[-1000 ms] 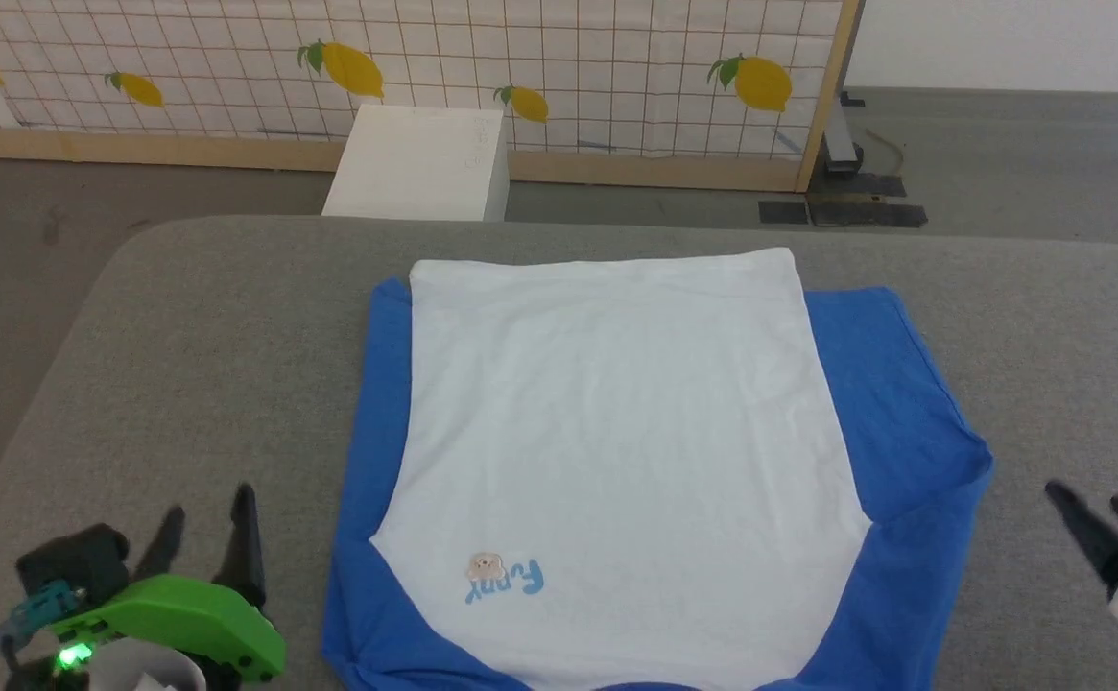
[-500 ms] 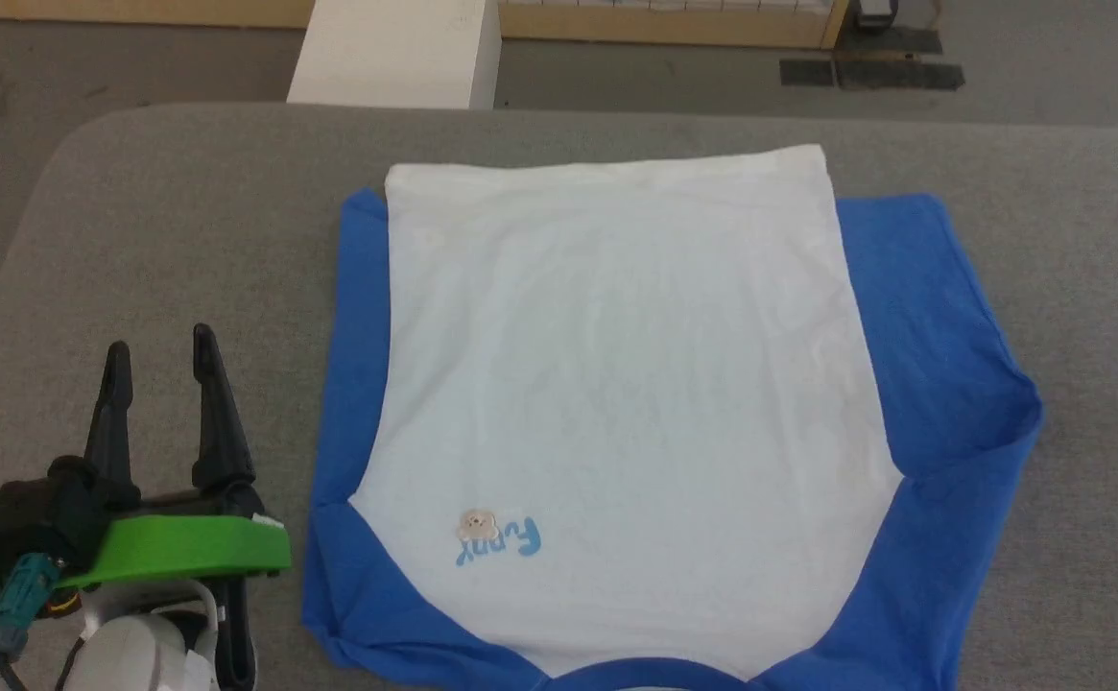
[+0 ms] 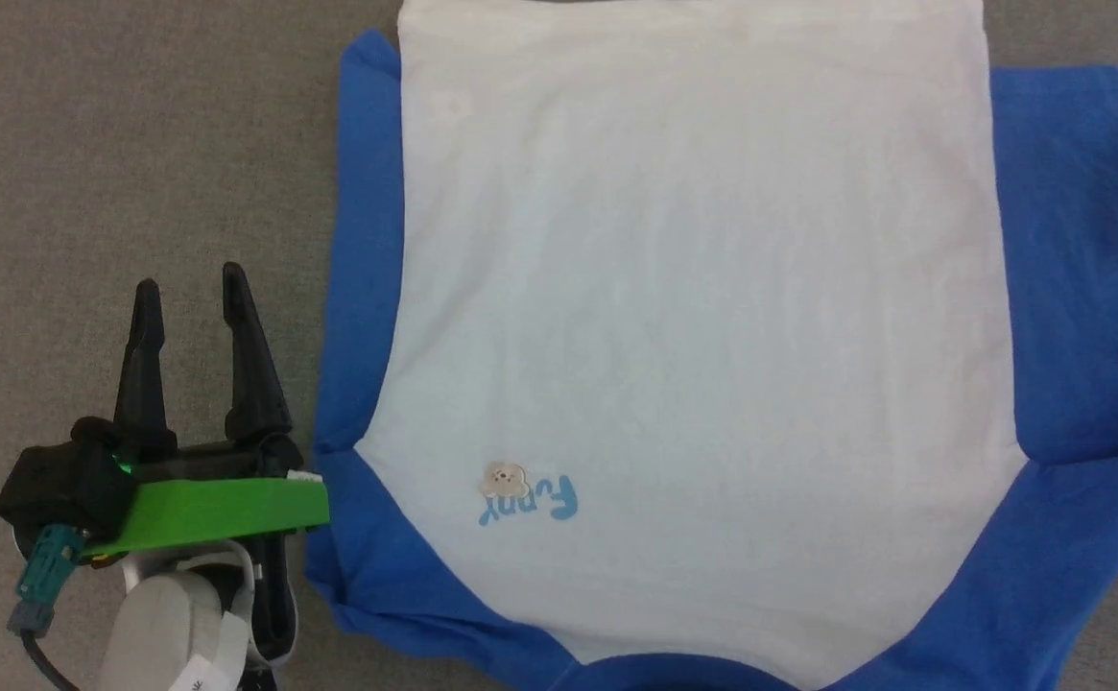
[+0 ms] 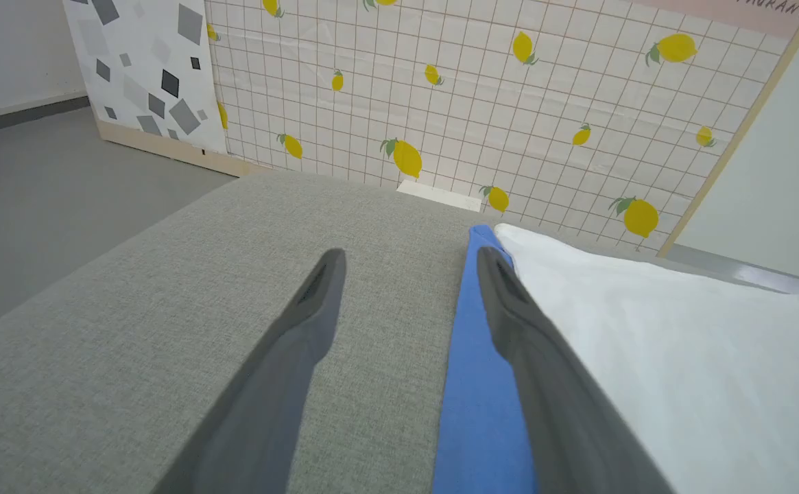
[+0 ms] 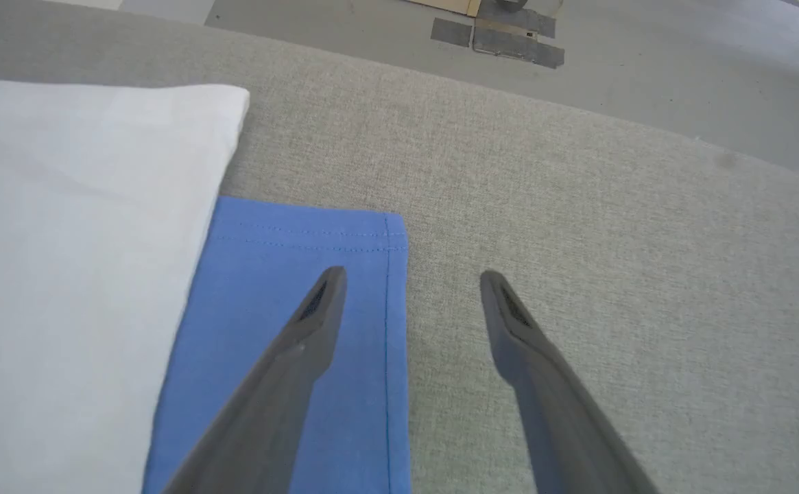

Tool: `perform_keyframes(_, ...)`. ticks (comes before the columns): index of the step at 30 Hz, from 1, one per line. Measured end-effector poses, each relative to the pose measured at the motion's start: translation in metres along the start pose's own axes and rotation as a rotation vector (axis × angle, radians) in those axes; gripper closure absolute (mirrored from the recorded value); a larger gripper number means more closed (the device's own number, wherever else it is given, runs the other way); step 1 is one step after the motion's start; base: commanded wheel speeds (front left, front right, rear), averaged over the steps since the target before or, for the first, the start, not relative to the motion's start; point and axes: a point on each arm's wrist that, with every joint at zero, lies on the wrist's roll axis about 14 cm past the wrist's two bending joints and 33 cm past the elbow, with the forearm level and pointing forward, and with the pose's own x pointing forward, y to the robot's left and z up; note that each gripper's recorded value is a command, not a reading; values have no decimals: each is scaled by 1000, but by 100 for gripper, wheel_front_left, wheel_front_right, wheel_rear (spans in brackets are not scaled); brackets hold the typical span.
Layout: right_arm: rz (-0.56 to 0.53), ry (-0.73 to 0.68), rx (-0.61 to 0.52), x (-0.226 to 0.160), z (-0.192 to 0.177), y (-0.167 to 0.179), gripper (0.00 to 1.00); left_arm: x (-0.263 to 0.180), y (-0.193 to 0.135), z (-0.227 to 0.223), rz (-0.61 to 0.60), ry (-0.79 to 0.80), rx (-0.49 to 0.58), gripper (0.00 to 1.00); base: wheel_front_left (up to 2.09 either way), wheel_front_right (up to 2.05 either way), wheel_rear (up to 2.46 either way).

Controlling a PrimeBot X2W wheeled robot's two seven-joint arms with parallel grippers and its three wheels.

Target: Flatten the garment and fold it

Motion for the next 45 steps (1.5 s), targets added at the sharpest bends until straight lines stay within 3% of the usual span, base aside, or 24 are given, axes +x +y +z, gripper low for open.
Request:
perform_keyframes(6, 34, 130, -40, 34, -33, 17, 0, 2, 11, -16, 28, 36, 20, 0, 0, 0, 0)
perform_keyframes(12, 63, 183, -42, 49, -37, 24, 0, 3, 20, -23, 51, 50, 37, 0, 0, 0, 0)
perform_keyframes(13, 68, 191, -33, 49, -36, 23, 100, 3, 20, -23, 51, 50, 49, 0, 0, 0, 0)
perform_keyframes(19, 47, 159, 36, 39, -29, 9, 100, 2, 22, -15, 53, 31, 52, 0, 0, 0, 0)
perform_keyframes(23, -7, 131, 108, 20, -27, -22, 100, 0, 19, -5, 43, 8, 41, 0, 0, 0, 0)
perform_keyframes(28, -151, 112, 180, -22, -33, -87, 100, -5, 16, 11, 33, -30, 24, 0, 0, 0, 0)
perform_keyframes(38, -370, 73, 284, -117, -64, -172, 100, -27, 18, 37, 33, -81, 1, 0, 0, 0, 0)
perform_keyframes(45, -429, -3, 254, -167, -52, -187, 100, -40, 12, 53, 12, -118, -20, 0, 0, 0, 0)
